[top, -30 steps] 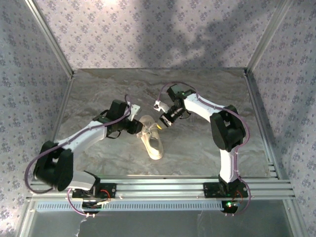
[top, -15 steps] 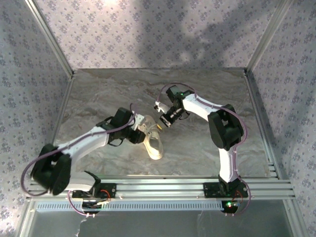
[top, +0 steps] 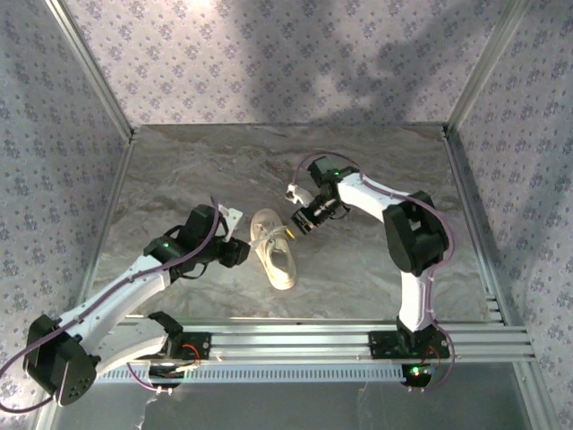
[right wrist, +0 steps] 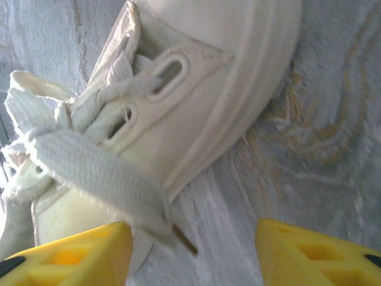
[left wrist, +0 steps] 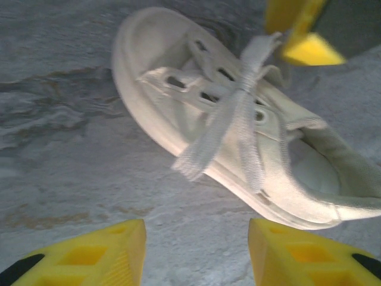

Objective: Tie the shoes

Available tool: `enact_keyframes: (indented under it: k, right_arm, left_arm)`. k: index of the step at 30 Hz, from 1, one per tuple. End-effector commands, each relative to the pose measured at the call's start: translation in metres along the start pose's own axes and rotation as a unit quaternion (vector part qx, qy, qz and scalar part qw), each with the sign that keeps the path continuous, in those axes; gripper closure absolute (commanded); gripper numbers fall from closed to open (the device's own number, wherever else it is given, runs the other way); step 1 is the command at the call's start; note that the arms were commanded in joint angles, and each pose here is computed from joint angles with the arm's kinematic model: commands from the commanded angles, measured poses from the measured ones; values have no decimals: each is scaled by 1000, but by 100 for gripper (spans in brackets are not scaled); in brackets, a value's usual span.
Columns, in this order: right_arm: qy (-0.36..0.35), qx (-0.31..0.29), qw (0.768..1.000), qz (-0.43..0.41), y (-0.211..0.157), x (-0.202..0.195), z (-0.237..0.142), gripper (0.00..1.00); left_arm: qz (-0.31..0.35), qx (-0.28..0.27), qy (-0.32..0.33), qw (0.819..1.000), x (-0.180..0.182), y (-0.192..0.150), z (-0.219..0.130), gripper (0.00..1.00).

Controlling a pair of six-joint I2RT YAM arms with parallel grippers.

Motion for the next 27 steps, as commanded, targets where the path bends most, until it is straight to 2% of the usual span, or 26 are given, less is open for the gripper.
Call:
enact_keyframes:
  k: [1, 2, 3, 4, 5, 8, 11, 15, 17, 20, 24, 27]
  right_arm:
    - [-37, -39, 998, 15, -1, -3, -41, 39]
    - [-48, -44, 998, 23, -7, -6, -49, 37]
    - [-59, -50, 997, 31, -15, -9, -58, 31]
    - [-70, -54, 995, 36, -21, -11, -65, 19]
    - [-84, -60, 994, 43, -28, -13, -73, 0]
    - [-135, -74, 986, 72, -55, -20, -91, 0]
    - [-240, -114, 959, 100, -71, -37, -119, 0]
    - [-402, -159, 892, 130, -102, -56, -158, 0]
    - [-484, -186, 843, 143, -118, -66, -178, 1]
    - [-548, -215, 795, 145, -139, -76, -195, 0]
    - [-575, -203, 778, 147, -164, -92, -199, 0]
    - [-572, -225, 773, 158, -175, -105, -198, 0]
  left_arm:
    - [-1, -21, 32, 999, 16, 11, -16, 49]
    - [-2, -30, 34, 999, 19, 14, -19, 49]
    - [-4, -41, 38, 998, 23, 18, -23, 47]
    - [-6, -50, 41, 998, 27, 20, -26, 46]
    - [-7, -64, 43, 997, 30, 24, -30, 46]
    - [-1, -105, 61, 993, 40, 35, -41, 40]
    - [13, -147, 88, 985, 52, 49, -49, 34]
    - [1, -208, 135, 969, 84, 65, -44, 17]
    - [-25, -235, 155, 959, 107, 70, -38, 1]
    - [-67, -262, 178, 946, 137, 71, -29, 1]
    - [-74, -275, 193, 939, 160, 67, -16, 1]
    - [-61, -281, 199, 937, 172, 64, -3, 1]
Point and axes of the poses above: each hand's point on the last joint's axis, 136 mm out from that joint toward the fingers, its own z axis out along the fingers, its own x axis along the line the jaws close on, y = z × x, the point moved 2 cm from there along -z, back along the fingers, and after that the axes turned 14 degrees about -z, right-handed, at the moved point
